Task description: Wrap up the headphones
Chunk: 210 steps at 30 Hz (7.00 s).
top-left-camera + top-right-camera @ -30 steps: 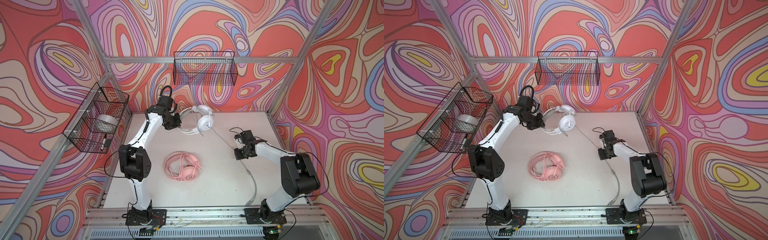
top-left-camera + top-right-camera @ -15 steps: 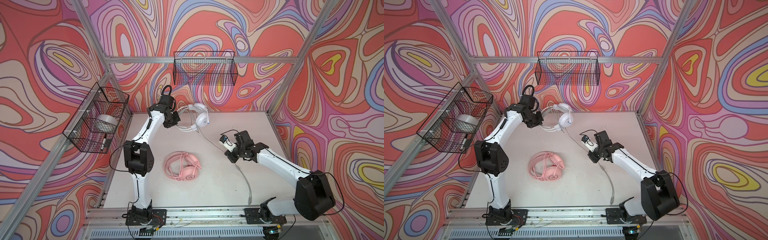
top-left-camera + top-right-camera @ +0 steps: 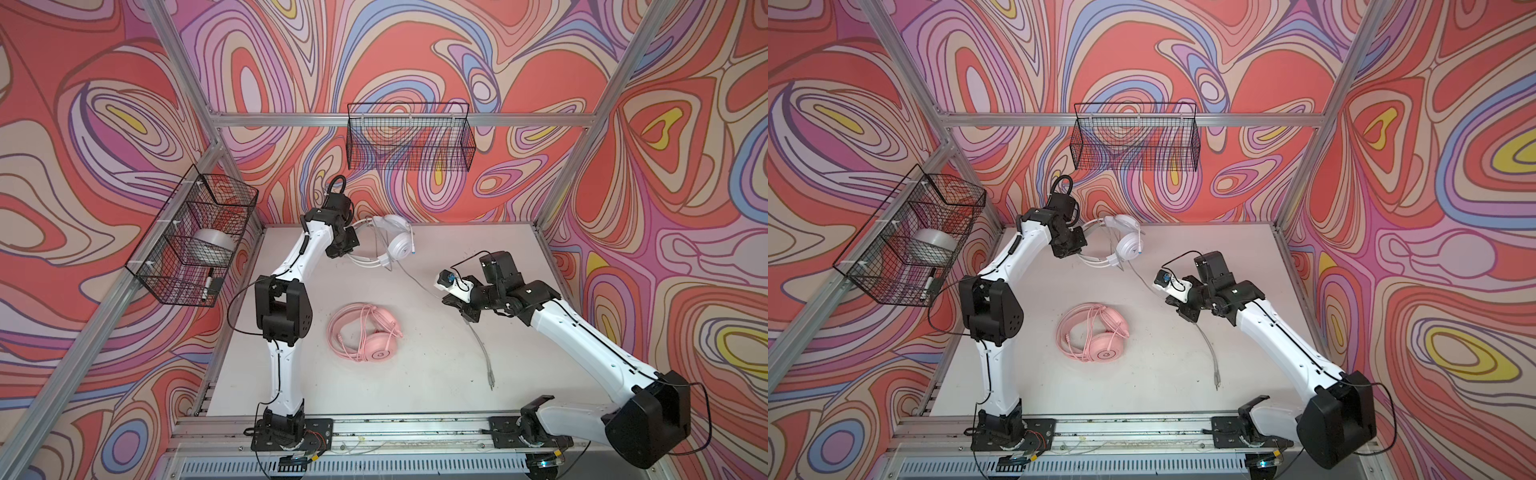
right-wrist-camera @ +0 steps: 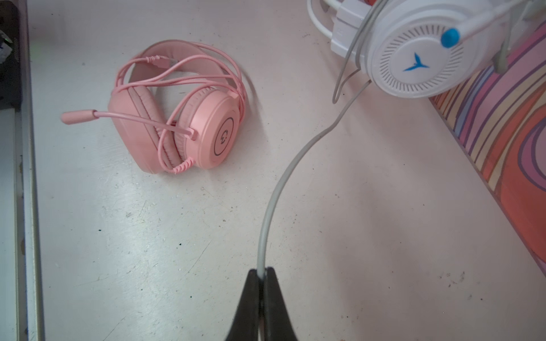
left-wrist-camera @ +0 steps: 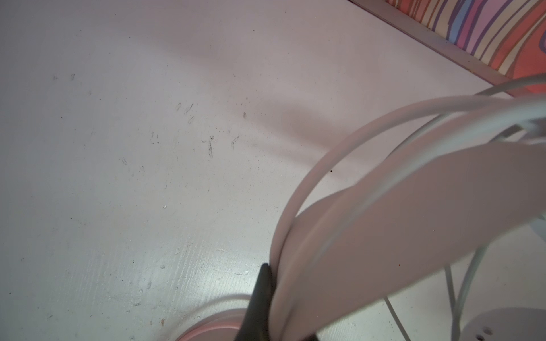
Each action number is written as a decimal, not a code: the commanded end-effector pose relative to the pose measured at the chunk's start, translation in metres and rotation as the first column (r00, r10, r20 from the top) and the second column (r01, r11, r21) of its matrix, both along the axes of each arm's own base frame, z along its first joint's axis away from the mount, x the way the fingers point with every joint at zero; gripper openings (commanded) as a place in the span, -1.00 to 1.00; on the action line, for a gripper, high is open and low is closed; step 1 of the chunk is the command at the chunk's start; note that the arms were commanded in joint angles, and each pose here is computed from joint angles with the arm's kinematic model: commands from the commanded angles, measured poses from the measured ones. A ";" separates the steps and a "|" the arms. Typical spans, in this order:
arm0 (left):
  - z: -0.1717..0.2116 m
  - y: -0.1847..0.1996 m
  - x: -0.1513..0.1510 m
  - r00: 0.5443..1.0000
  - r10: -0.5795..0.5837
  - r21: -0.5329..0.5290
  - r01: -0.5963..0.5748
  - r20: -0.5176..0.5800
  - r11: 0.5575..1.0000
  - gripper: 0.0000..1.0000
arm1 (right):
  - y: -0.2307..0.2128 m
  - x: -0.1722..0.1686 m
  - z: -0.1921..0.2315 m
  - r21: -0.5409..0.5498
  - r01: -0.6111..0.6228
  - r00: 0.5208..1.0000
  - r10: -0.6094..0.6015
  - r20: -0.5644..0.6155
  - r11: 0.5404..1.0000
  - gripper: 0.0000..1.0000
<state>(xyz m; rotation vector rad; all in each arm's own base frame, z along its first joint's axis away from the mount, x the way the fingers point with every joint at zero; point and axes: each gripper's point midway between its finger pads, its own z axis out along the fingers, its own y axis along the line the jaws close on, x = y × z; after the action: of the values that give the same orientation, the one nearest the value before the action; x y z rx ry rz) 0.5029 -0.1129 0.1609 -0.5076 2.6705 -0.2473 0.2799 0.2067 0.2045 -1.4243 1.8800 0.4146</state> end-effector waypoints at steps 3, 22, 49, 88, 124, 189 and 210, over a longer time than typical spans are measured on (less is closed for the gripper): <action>0.008 0.005 0.015 0.999 0.020 0.011 -0.020 0.035 1.000 -1.00 | 0.011 -0.023 0.033 0.075 -0.115 0.993 0.113 0.040 0.990 -1.00; -0.033 0.026 0.023 0.997 0.069 0.087 -0.066 -0.028 0.994 -1.00 | 0.022 -0.029 0.119 0.150 -0.262 0.923 0.202 0.327 0.953 -1.00; -0.073 0.045 0.027 0.994 0.074 0.203 -0.058 -0.075 0.977 -1.00 | 0.018 -0.018 0.172 0.185 -0.328 0.861 0.212 0.463 0.926 -1.00; 0.027 -0.060 0.011 0.885 -0.463 0.263 0.436 0.050 0.861 -1.00 | 0.008 0.087 0.208 0.292 -0.284 0.884 0.132 0.448 0.913 -1.00; 0.075 -0.151 -0.070 0.607 -0.778 0.161 0.761 0.163 0.628 -1.00 | -0.072 0.256 0.042 0.225 0.451 0.892 -0.430 -0.137 0.864 -1.00; -0.036 -0.101 -0.069 0.977 -0.213 -0.180 0.212 0.017 0.960 -1.00 | -0.070 0.010 -0.099 -0.245 0.924 0.112 -0.821 -0.560 0.294 -0.30; -0.045 -0.095 -0.070 0.975 -0.215 -0.131 0.207 -0.055 0.970 -1.00 | -0.047 -0.037 -0.171 -0.477 0.860 -0.106 -0.852 -0.512 0.179 -0.24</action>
<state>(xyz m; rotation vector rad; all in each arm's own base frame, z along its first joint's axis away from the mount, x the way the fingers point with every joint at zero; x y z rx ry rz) 0.4248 -0.2045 0.1032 -0.2831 2.8119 -0.4454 0.2390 0.1547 0.0368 0.4504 2.9531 0.2664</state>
